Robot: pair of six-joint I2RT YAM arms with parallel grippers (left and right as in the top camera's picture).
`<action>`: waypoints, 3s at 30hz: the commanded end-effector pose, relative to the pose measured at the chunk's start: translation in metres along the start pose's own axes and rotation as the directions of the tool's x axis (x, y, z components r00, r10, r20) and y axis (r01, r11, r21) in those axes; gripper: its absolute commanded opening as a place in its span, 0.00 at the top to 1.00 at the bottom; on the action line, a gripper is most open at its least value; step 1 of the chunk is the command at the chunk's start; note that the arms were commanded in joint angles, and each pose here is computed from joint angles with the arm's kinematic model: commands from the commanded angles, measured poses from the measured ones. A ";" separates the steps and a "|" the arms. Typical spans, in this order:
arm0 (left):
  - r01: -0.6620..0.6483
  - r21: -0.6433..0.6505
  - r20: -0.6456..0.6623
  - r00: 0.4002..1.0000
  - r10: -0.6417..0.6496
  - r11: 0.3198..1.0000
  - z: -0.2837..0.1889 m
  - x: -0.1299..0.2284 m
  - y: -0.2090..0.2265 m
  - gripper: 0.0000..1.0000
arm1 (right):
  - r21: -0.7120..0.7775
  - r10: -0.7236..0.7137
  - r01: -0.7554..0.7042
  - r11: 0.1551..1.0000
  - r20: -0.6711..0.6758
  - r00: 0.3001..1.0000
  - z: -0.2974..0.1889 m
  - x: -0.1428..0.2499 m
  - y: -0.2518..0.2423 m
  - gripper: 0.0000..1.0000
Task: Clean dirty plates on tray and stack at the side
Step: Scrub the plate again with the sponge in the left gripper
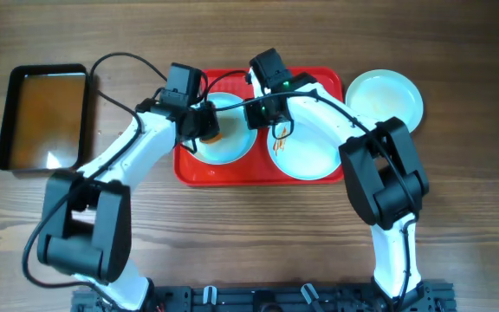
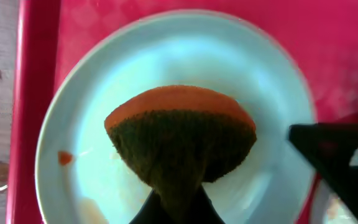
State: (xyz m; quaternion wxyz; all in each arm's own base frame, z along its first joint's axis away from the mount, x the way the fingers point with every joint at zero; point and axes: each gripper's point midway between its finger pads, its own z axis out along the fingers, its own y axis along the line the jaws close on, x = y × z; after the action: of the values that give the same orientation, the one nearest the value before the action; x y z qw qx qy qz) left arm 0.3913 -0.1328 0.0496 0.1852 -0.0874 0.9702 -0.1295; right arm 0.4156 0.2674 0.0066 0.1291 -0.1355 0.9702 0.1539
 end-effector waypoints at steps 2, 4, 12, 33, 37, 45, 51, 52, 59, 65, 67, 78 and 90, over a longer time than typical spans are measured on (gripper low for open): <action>-0.015 -0.042 -0.111 0.994 0.010 0.999 0.024 0.026 0.013 0.96 | 0.021 0.010 -0.009 1.000 -0.036 0.999 0.007 0.013 -0.006 0.96; -0.013 -0.051 -0.128 0.992 0.006 0.999 0.029 0.030 0.016 0.96 | 0.021 0.011 -0.010 1.000 -0.036 0.999 0.007 0.013 -0.006 0.96; -0.111 -0.405 0.029 0.991 0.134 0.908 0.021 -0.007 0.076 0.96 | 0.030 0.016 -0.016 0.999 -0.032 0.999 0.007 0.012 -0.008 0.96; -0.242 -0.166 0.123 0.957 0.264 0.956 0.045 -0.034 0.024 0.96 | 0.050 0.016 -0.015 0.999 -0.023 1.000 0.007 0.010 -0.011 0.96; -0.203 -0.336 0.156 0.951 0.267 0.920 0.052 -0.046 0.057 0.96 | 0.051 0.017 -0.015 0.999 -0.030 0.999 0.007 0.012 -0.011 0.96; -0.344 -0.474 0.028 0.915 0.404 0.811 0.044 -0.033 0.075 0.96 | 0.049 0.031 -0.030 0.998 -0.018 0.999 0.007 0.009 -0.011 0.96; -0.346 -0.694 0.023 0.866 0.500 0.631 0.019 -0.038 0.074 0.96 | 0.050 0.033 -0.032 0.998 -0.022 0.999 0.007 0.010 -0.011 0.96; -0.344 -0.707 0.023 0.861 0.507 0.617 0.016 -0.038 0.073 0.96 | 0.051 0.033 -0.032 0.998 -0.023 0.999 0.007 0.011 -0.011 0.96; -0.400 -0.540 -0.041 0.891 0.451 0.740 0.039 -0.001 0.052 0.96 | 0.050 0.033 -0.032 0.998 -0.022 0.999 0.007 0.010 -0.011 0.96; -0.258 -0.521 0.181 0.898 0.401 0.814 0.037 -0.051 0.049 0.96 | 0.050 0.034 -0.032 0.998 -0.022 0.999 0.007 0.010 -0.011 0.96; -0.239 -0.489 0.202 0.904 0.376 0.839 0.039 -0.058 0.053 0.96 | 0.050 0.033 -0.032 0.998 -0.022 0.999 0.007 0.010 -0.011 0.96; -0.416 -0.194 -0.230 0.900 0.371 0.889 0.057 0.067 0.018 0.96 | 0.049 0.059 -0.058 0.997 -0.015 0.998 0.007 0.009 -0.011 0.96; -0.105 0.046 -0.201 0.973 0.112 0.993 0.021 0.066 -0.034 0.96 | 0.045 0.088 -0.086 0.995 -0.027 0.996 0.007 0.012 -0.010 0.96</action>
State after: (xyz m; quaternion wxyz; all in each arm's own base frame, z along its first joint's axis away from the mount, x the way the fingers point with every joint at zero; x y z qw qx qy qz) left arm 0.3850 -0.1248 0.0183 0.1844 -0.0331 0.9819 0.0273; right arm 0.4235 0.2386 0.0059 0.1337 -0.1033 0.9793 0.1119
